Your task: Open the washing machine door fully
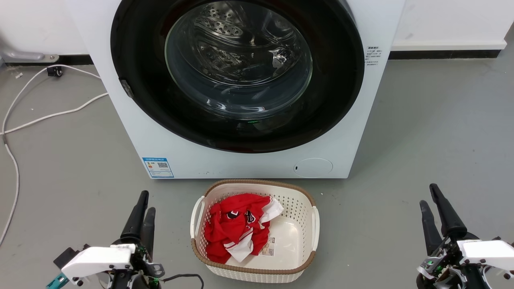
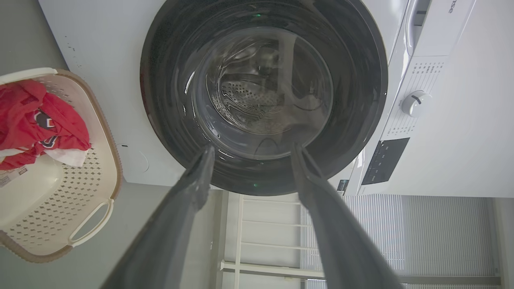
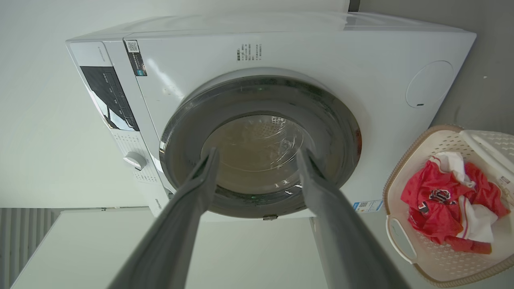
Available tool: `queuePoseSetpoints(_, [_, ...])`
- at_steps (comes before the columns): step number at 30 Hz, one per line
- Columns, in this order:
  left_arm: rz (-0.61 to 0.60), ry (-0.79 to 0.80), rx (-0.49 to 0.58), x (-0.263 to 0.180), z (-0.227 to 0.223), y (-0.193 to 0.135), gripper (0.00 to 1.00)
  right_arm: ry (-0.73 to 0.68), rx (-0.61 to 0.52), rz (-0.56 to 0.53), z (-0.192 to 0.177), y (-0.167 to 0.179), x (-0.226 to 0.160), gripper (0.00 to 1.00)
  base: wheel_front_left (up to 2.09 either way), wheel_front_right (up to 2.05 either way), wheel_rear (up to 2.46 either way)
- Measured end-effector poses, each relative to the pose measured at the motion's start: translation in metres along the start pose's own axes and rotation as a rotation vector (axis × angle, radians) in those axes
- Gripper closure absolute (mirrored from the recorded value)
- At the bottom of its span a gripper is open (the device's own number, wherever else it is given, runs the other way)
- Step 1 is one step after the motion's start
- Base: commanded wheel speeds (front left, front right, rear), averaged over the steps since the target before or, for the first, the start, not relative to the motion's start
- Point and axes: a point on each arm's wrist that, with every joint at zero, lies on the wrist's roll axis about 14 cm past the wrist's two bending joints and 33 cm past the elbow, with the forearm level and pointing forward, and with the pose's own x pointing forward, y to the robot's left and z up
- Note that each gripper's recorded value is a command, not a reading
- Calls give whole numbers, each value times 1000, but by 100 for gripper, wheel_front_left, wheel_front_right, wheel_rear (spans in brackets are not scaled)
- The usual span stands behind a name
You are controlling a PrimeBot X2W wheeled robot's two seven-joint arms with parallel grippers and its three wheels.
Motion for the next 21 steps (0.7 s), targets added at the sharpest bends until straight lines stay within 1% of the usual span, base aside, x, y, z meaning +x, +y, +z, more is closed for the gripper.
queuePoseSetpoints(6, [-7,0,57,1,-5,-3,0,-23,-38,6,3,2,-3,0,0,0,0])
queuePoseSetpoints(10, [-21,-5,114,2,-5,-8,0,-35,-92,23,5,8,-2,0,0,0,0])
queuePoseSetpoints(11, [-21,-5,114,2,-5,-8,0,-35,-92,23,5,8,-2,0,0,0,0])
queuePoseSetpoints(13, [-33,-13,154,3,-5,-12,0,-42,-150,33,6,11,-3,0,0,0,0])
queuePoseSetpoints(14, [-33,-13,154,3,-5,-12,0,-42,-150,33,6,11,-3,0,0,0,0])
queuePoseSetpoints(15, [-36,-15,170,3,-5,-13,0,-43,-175,35,6,12,-3,0,0,0,0])
queuePoseSetpoints(21, [-55,-25,287,5,-5,-21,0,-44,-347,65,4,23,-3,0,0,0,0])
